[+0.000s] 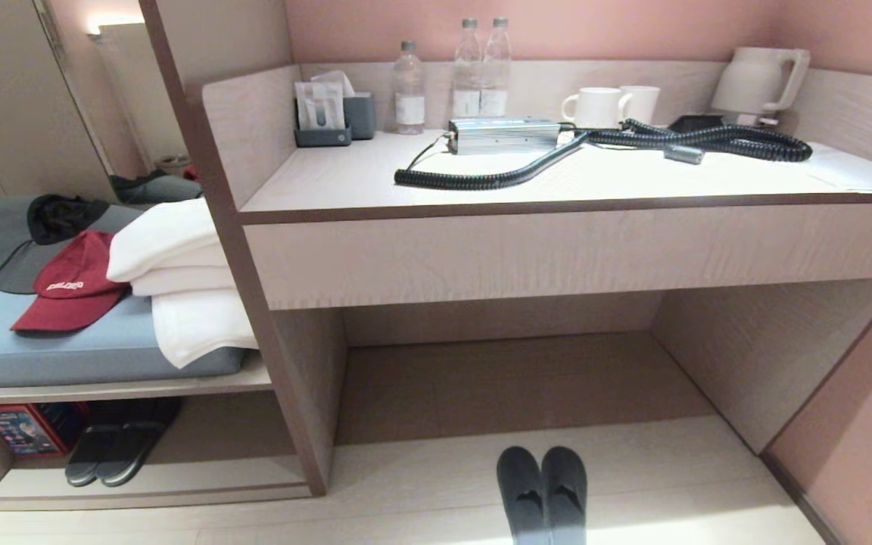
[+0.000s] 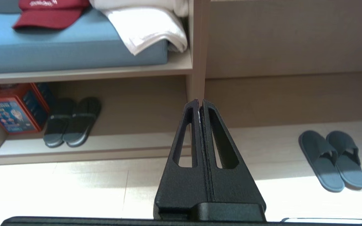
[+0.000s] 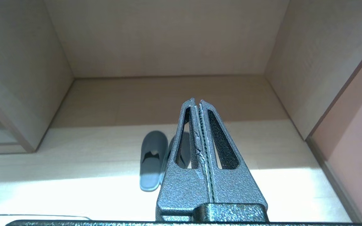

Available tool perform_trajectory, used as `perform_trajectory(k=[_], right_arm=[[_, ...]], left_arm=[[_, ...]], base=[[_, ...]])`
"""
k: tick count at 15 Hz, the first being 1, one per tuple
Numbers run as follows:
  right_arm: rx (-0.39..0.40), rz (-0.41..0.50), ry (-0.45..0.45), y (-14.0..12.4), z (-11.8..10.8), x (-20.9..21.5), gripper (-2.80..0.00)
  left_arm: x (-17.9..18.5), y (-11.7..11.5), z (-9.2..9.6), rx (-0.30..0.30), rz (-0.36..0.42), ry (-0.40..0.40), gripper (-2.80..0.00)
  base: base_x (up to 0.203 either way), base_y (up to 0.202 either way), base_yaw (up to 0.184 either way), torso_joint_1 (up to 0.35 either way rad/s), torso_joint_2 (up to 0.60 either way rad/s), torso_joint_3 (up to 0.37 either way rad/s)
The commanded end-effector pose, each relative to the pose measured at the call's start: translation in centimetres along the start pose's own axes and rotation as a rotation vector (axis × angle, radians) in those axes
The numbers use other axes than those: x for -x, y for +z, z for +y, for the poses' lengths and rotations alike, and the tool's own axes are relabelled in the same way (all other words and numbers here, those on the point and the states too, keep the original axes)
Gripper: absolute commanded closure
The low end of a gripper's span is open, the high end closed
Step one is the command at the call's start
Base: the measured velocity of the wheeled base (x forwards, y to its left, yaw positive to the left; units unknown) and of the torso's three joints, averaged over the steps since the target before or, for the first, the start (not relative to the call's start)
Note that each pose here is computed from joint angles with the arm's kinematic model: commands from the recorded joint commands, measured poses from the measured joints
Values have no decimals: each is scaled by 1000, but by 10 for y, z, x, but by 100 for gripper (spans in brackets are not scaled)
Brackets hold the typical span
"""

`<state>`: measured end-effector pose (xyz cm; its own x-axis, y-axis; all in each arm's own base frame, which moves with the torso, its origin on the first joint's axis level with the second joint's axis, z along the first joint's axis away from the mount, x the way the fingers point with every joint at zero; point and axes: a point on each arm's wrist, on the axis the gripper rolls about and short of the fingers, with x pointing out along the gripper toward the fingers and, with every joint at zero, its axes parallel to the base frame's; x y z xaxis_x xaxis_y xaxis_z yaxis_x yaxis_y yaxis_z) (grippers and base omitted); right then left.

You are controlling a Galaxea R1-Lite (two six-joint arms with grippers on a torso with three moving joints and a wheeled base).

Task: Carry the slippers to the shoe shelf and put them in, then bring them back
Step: Pick up the slippers on the floor

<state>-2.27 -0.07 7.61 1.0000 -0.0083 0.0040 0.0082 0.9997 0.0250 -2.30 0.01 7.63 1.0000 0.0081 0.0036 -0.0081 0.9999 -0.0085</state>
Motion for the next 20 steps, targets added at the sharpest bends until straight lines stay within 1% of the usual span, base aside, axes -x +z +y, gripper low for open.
perform_trajectory(k=[1,4,20], right_arm=[[-1,-1,1,0,0,0,0],[9,0,7,0,0,0,0],[9,0,5,0,0,0,0]], left_arm=[[0,0,0,1,-1,0,0],[0,0,0,5,1,0,0],[0,0,0,6,1,-1,0]], base=[[0,0,0,8,2,-193],[0,0,0,3,2,-192],[0,0,0,3,3,-197]])
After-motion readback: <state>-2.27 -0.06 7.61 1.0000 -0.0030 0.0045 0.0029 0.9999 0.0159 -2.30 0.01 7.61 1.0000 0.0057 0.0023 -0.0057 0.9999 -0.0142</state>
